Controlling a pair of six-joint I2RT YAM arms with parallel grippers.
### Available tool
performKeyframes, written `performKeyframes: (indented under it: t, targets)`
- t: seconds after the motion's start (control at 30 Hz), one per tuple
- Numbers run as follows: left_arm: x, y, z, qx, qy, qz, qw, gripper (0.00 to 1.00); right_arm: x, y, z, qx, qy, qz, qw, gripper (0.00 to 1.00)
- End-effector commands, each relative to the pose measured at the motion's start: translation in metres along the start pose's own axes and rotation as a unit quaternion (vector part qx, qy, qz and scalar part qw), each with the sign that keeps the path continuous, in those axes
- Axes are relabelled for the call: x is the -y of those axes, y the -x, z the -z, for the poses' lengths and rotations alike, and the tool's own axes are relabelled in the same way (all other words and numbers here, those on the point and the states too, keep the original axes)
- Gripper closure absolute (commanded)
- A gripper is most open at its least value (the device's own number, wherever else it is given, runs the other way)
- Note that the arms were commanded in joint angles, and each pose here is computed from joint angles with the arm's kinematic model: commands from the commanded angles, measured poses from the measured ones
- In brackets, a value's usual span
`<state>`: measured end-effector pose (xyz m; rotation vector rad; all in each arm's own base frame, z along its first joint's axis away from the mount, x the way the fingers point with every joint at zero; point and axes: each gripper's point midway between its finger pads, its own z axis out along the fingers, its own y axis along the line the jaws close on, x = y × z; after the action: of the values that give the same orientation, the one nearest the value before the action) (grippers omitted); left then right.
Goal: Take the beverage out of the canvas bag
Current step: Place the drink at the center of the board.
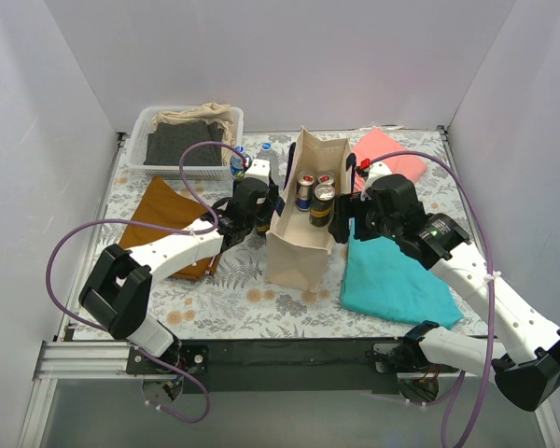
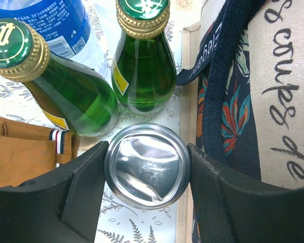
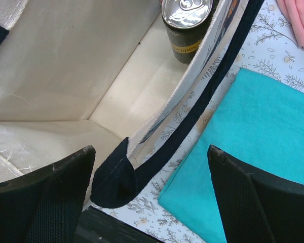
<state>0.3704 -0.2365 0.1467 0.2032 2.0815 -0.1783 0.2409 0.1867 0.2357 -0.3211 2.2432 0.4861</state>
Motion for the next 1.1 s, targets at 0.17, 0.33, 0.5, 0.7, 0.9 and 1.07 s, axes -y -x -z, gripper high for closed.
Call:
performKeyframes:
  t: [0.17,0.33,0.5,0.7,0.9,1.07]
  targets:
    - [0.005,0.034,0.007,0.04,-0.006,0.017,0.999,0.38,-0.001,0.011,0.005,0.025,0.001,0.004,1.0,0.04]
    - [0.003,0.038,0.009,0.044,-0.003,0.018,0.999,0.32,0.0,0.012,0.006,0.027,0.0,0.003,1.0,0.04]
    - [0.003,0.044,0.013,0.048,-0.003,0.02,0.999,0.29,0.0,0.012,0.006,0.028,0.002,0.003,1.0,0.04]
    - [0.002,0.051,0.019,0.055,-0.003,0.023,0.998,0.27,0.0,0.012,0.007,0.028,0.001,0.001,1.0,0.04]
    - [-0.004,0.054,0.026,0.06,0.005,0.023,0.998,0.27,0.0,0.013,0.008,0.031,0.001,0.003,1.0,0.04]
    - [-0.011,0.062,0.036,0.071,0.017,0.027,0.997,0.26,-0.001,0.014,0.007,0.03,0.002,0.002,1.0,0.04]
